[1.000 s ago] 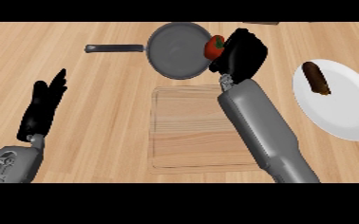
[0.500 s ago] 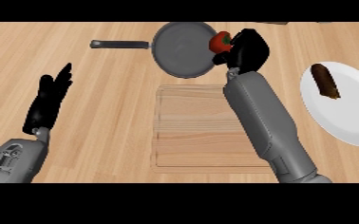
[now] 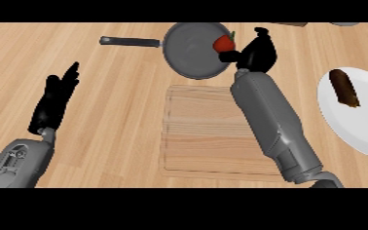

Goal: Pick the bell pepper from the cutting board and place it in the pan

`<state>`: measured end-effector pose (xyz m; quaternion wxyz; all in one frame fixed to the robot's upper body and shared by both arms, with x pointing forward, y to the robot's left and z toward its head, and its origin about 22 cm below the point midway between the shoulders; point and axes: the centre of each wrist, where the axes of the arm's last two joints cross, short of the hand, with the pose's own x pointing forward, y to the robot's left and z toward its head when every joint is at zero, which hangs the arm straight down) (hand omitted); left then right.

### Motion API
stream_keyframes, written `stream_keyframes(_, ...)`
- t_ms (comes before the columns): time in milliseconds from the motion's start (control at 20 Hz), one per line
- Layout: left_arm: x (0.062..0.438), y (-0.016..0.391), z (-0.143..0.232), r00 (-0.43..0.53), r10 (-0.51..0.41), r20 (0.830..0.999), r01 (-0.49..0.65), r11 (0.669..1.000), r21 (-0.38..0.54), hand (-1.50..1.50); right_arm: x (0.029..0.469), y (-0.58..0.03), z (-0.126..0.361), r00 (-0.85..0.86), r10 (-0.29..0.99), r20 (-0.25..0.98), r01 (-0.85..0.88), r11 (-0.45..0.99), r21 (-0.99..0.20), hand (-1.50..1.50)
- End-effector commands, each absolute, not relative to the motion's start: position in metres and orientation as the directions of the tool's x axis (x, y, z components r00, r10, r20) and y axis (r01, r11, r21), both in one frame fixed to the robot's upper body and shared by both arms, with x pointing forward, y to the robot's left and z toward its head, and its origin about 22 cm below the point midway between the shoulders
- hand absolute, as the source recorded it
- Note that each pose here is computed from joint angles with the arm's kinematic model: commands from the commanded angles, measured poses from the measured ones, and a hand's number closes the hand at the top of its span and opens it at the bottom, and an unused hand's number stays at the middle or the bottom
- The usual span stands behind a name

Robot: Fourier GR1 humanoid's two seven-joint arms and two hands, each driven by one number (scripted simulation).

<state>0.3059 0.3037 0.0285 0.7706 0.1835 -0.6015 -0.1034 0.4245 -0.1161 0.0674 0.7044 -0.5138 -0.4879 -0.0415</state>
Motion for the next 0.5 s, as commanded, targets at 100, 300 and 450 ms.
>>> stream_keyframes(100, 0.311, 0.295, 0.032, 0.246, -0.393, 0.886, -0.048, 0.908, 0.416, 0.0, 0.429, -0.114, 0.065, 0.414, 0.34, 0.844, 0.711, 0.458, -0.533, -1.5)
stream_keyframes(300, 0.306, 0.301, 0.024, 0.254, -0.39, 0.885, -0.057, 0.907, 0.416, 0.0, 0.43, -0.113, 0.064, 0.312, 0.357, 0.881, 0.794, 0.411, -0.448, -1.5)
stream_keyframes(450, 0.305, 0.305, 0.024, 0.27, -0.375, 0.887, -0.073, 0.91, 0.407, 0.0, 0.435, -0.111, 0.071, 0.27, 0.337, 0.902, 0.833, 0.389, -0.394, -1.5)
